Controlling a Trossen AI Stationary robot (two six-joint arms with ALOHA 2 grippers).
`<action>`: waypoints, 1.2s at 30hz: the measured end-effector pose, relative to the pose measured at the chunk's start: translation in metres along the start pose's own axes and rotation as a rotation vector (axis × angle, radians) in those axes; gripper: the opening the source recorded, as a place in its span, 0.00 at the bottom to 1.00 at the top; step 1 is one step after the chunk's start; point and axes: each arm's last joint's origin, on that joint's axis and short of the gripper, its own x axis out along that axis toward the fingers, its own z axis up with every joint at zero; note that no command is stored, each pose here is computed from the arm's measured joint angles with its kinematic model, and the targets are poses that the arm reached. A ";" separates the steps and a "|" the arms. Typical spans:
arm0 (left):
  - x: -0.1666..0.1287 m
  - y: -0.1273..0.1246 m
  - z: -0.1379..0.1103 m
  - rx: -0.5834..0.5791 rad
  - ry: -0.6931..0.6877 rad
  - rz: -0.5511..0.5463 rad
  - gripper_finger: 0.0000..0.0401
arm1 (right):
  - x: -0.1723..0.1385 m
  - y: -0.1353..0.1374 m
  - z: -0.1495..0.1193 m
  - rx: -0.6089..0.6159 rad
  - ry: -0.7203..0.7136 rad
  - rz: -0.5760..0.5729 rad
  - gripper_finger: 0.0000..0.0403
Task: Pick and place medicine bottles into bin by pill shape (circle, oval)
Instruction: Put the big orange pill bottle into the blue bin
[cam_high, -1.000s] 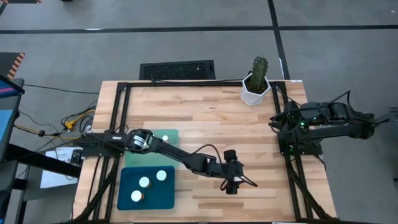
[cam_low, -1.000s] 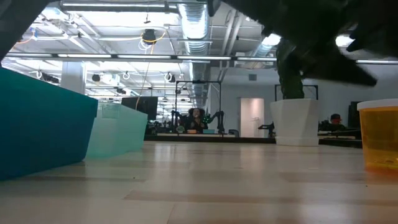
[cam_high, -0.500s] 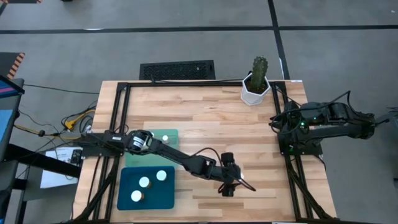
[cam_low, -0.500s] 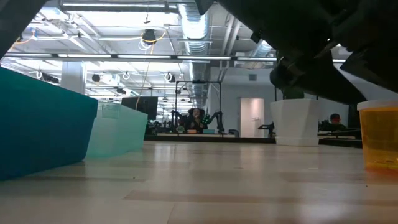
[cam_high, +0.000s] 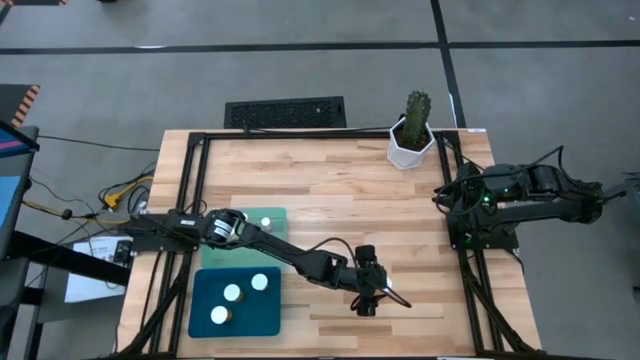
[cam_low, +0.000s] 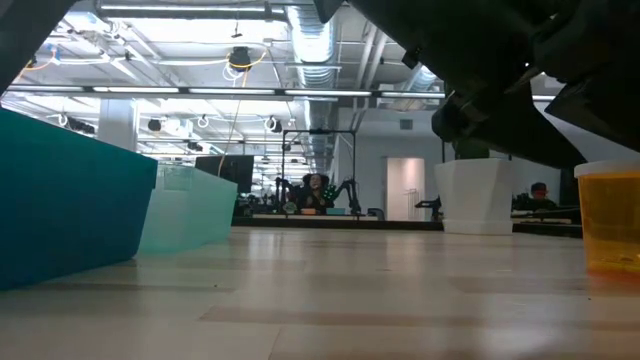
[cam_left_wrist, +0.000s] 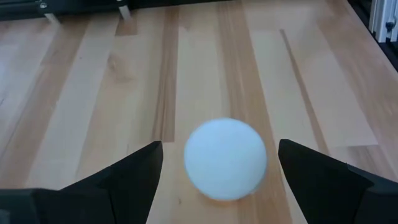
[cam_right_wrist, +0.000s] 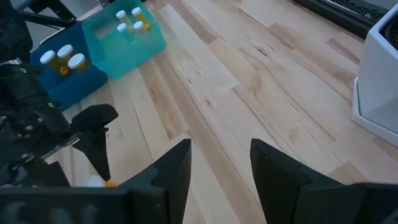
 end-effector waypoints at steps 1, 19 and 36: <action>0.000 0.000 0.000 0.000 0.000 0.000 0.78 | 0.000 0.000 0.000 0.000 0.000 0.000 0.43; 0.000 0.000 -0.003 0.008 0.033 -0.006 0.58 | 0.000 0.000 0.000 -0.003 0.000 0.000 0.43; -0.006 0.000 0.009 -0.142 0.024 -0.015 0.48 | 0.000 0.000 0.000 -0.003 0.000 0.000 0.43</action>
